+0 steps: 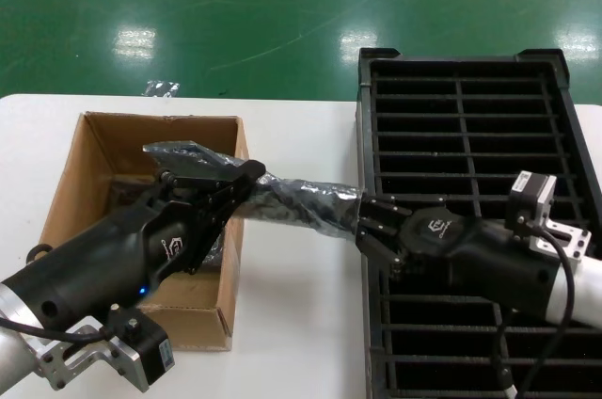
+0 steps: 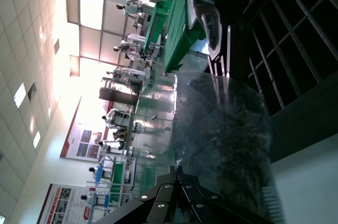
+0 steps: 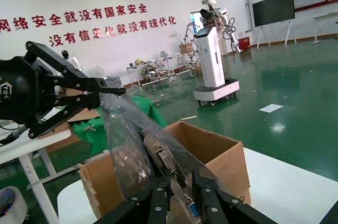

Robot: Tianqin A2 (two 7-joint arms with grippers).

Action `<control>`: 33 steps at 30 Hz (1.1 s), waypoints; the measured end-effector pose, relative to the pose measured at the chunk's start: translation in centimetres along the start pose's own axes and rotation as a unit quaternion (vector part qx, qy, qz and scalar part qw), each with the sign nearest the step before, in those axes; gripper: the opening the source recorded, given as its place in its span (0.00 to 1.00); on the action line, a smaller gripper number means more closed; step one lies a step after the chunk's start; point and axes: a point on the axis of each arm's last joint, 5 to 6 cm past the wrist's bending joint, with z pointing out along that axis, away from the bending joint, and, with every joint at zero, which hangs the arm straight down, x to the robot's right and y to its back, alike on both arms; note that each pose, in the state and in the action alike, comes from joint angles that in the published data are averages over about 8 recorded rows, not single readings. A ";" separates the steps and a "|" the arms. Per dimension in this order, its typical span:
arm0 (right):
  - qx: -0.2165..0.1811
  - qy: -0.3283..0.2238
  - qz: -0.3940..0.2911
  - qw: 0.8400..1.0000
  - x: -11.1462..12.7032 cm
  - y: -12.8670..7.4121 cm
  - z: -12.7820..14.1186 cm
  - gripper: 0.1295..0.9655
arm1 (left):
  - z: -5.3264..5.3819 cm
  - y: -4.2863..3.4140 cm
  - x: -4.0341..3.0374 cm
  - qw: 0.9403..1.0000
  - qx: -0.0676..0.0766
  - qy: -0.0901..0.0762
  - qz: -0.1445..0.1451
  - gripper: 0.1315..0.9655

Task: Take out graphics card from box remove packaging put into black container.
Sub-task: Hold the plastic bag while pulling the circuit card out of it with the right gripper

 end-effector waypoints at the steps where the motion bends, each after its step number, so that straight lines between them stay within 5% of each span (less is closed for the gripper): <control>1: 0.000 0.001 0.000 1.000 0.0 -0.1 0.1 0.07 | 0.0 0.00 0.00 1.000 0.000 0.000 0.000 0.01; 18: -0.004 -0.014 0.011 1.000 -0.7 -0.3 1.5 0.31 | 0.0 0.00 0.00 1.000 0.000 0.000 0.000 0.01; 33: -0.011 -0.015 0.024 1.000 -1.5 -0.1 2.2 0.21 | 0.0 0.00 0.00 1.000 0.000 0.000 0.000 0.01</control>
